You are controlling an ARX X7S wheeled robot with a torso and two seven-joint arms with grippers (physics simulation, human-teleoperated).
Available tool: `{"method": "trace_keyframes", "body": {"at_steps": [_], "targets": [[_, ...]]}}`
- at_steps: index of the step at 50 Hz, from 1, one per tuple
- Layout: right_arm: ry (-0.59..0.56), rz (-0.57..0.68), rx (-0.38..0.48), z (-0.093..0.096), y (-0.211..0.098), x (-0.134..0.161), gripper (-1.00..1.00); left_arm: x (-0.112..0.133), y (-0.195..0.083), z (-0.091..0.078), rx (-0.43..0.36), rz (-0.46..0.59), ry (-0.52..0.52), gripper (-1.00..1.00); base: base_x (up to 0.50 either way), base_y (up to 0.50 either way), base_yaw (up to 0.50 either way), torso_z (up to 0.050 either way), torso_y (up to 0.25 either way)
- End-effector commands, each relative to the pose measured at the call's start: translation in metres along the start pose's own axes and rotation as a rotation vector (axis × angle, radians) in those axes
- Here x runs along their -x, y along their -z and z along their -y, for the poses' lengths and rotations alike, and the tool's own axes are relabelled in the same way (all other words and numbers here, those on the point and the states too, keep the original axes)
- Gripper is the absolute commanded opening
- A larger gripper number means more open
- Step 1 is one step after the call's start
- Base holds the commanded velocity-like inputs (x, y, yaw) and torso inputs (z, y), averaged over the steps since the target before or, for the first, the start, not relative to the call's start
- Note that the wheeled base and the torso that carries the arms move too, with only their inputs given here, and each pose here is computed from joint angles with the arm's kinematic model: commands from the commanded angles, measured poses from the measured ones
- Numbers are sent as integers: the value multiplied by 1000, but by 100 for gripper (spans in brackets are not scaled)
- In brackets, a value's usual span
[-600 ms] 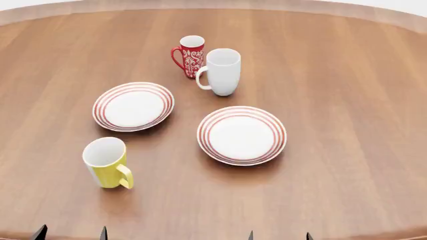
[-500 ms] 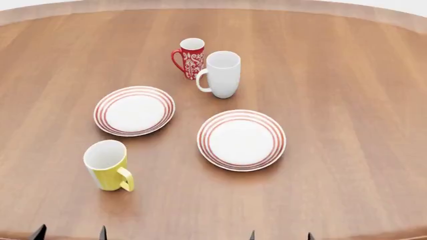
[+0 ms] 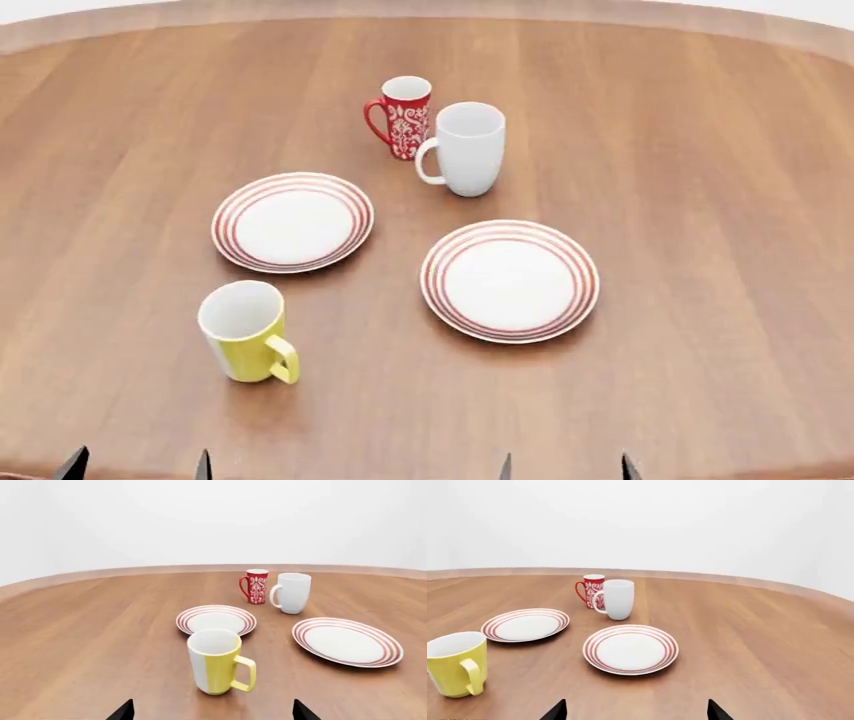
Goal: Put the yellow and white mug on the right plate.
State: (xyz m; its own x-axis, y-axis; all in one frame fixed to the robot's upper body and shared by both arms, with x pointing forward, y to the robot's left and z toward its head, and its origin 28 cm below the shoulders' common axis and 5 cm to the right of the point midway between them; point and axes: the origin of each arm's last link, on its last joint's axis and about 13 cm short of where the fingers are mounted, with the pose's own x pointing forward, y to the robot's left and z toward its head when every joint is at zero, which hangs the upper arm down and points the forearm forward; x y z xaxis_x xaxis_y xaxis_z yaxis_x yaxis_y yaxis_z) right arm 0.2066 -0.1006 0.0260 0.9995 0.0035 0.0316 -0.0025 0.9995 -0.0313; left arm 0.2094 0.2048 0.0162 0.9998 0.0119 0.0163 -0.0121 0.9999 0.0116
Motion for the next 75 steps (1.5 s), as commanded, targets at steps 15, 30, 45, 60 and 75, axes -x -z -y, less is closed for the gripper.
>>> {"method": "trace_keyframes", "body": {"at_steps": [15,30,45,60,75], "targets": [[-28,25,51,-4,-4,3,100,-1,1,-1,-16,4,-16,100,0,500,0,0,0],[-3,16,39,-3,-4,0,100,-1,1,-1,-23,5,-17,100,0,343,0,0,0],[-42,22,35,-4,-7,3,100,0,2,0,-20,7,-6,100,58,0,0,0,0],[-49,29,16,-4,-8,4,100,0,1,0,-12,5,-2,100,500,0,0,0,0],[-32,43,13,-2,-9,4,100,0,2,0,-15,2,1,100,500,0,0,0,0]]}}
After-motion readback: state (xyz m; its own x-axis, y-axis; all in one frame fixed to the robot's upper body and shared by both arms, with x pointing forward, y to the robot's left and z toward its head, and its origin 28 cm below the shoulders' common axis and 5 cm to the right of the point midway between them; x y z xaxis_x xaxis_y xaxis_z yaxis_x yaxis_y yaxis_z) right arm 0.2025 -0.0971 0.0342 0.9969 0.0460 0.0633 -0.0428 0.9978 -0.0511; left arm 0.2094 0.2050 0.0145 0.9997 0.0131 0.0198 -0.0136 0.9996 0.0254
